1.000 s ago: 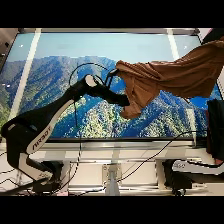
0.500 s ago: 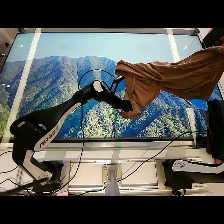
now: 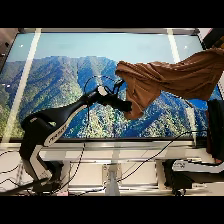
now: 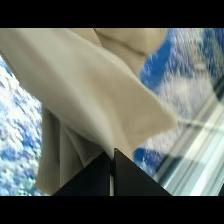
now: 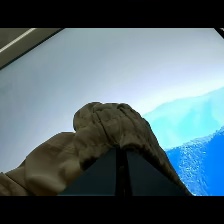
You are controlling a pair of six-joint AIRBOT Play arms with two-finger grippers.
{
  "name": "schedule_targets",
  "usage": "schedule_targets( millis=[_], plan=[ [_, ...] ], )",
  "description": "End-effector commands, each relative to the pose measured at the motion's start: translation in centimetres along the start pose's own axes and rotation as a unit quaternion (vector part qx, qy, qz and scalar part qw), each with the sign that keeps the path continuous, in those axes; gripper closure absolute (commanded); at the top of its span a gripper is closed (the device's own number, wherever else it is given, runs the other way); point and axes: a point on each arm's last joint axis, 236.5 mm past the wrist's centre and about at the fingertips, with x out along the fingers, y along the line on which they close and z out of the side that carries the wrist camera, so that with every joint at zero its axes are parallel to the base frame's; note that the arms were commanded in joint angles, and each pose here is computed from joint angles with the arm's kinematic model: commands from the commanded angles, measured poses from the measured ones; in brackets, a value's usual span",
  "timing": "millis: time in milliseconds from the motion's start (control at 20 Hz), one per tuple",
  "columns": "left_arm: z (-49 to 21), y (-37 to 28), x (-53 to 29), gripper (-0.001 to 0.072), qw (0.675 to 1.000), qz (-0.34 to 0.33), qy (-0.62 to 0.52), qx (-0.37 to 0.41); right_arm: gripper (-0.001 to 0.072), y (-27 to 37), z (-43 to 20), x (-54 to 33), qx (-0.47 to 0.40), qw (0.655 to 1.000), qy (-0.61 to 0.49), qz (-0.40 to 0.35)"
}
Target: Fold the clothes and pants, and hang the long-sleeved shirts on hangers.
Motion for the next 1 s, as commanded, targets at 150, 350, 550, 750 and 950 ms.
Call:
schedule_targets(
  millis=[150, 350, 550, 750, 950],
  plan=[
    [3.8, 1.9, -2.7, 0.0690, 0.998, 0.010, -0.061, -0.025, 0.0682, 0.1, -0.5, 0.0, 0.001, 1.000, 0.012, 0.003],
    [9.2, 0.9, -12.1, 0.0690, 0.988, 0.010, -0.152, 0.019, 0.0682, 1.7, -1.6, -0.2, 0.014, 0.999, 0.034, 0.031],
    [13.8, 0.2, -27.5, 0.0690, 0.953, 0.053, -0.288, 0.076, 0.0683, 5.6, -2.2, -1.3, -0.047, 0.996, 0.043, 0.062],
    [12.5, 1.1, -43.7, 0.0690, 0.894, 0.183, -0.388, 0.129, 0.0683, 9.6, -1.7, -3.4, -0.072, 0.993, 0.031, 0.091],
    [8.4, 1.1, -55.4, 0.0690, 0.829, 0.299, -0.453, 0.140, 0.0682, 8.8, -0.9, -5.0, -0.088, 0.994, 0.021, 0.065]
  ],
)
